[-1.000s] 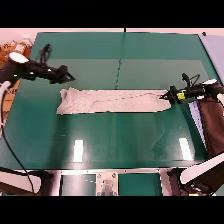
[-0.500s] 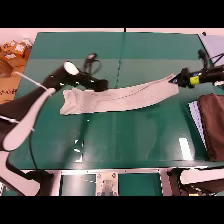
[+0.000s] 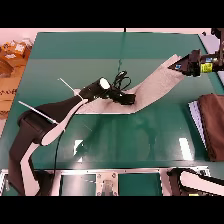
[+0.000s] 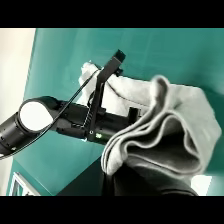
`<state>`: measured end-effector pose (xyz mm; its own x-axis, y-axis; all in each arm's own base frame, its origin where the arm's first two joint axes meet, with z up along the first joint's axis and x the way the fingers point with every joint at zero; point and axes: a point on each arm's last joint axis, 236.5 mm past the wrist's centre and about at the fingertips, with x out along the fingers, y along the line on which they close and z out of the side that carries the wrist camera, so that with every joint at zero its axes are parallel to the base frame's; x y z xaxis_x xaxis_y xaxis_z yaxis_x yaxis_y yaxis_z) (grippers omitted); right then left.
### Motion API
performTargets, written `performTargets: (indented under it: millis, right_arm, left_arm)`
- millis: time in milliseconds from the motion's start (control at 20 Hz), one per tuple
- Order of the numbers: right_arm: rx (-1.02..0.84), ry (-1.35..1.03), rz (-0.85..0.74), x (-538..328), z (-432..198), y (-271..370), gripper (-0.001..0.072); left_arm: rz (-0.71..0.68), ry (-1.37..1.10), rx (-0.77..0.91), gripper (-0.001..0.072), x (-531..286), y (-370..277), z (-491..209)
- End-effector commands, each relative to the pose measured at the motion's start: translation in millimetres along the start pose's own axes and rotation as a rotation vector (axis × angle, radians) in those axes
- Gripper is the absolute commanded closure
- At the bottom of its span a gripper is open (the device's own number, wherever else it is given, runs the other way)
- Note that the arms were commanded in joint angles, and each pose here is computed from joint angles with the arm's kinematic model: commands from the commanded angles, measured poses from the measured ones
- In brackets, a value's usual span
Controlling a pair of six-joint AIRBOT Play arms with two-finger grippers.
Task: Fold the shirts.
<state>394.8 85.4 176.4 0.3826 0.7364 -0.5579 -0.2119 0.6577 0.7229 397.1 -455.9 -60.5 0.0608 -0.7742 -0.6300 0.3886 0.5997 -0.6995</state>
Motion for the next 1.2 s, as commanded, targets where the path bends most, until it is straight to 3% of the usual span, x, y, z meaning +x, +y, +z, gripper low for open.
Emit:
performTargets:
  millis: [0,150,300,550,900,950,1000,1050,1150]
  right_arm:
    - [-0.007,0.013,0.023,3.3,-5.0,13.0,0.0703]
    - [0.001,0.034,0.044,12.9,-9.1,25.0,0.0702]
    - [-0.002,0.057,0.083,39.1,-14.9,55.0,0.0702]
    - [-0.052,0.053,0.159,125.5,-28.5,126.4,0.0702]
    - [-0.007,0.026,0.195,339.9,-98.3,156.6,0.0702]
    - [0.015,0.009,0.188,371.8,-112.3,155.0,0.0644]
    - [0.064,0.009,0.185,395.5,-123.4,152.3,0.0348]
    - [0.092,0.034,0.193,411.8,-133.4,151.1,0.0151]
    - [0.083,0.116,0.234,416.9,-145.4,156.9,0.0151]
  left_arm:
    - [-0.047,0.093,-0.013,0.0684,-8.9,-3.4,-10.3]
    - [0.009,0.253,-0.013,0.0685,-69.3,25.5,-11.2]
    - [0.283,0.328,0.020,0.0685,-159.9,87.6,5.8]
    - [0.681,0.150,-0.012,0.0684,-324.9,144.8,42.0]
    - [0.751,0.074,-0.139,0.0683,-423.3,166.7,25.3]
    - [0.752,0.079,-0.144,0.0683,-427.7,170.1,22.8]
    - [0.753,0.080,-0.150,0.0683,-429.8,171.8,21.5]
    - [0.754,0.079,-0.157,0.0683,-432.0,173.3,20.5]
    - [0.749,0.087,-0.148,0.0683,-431.3,172.5,19.6]
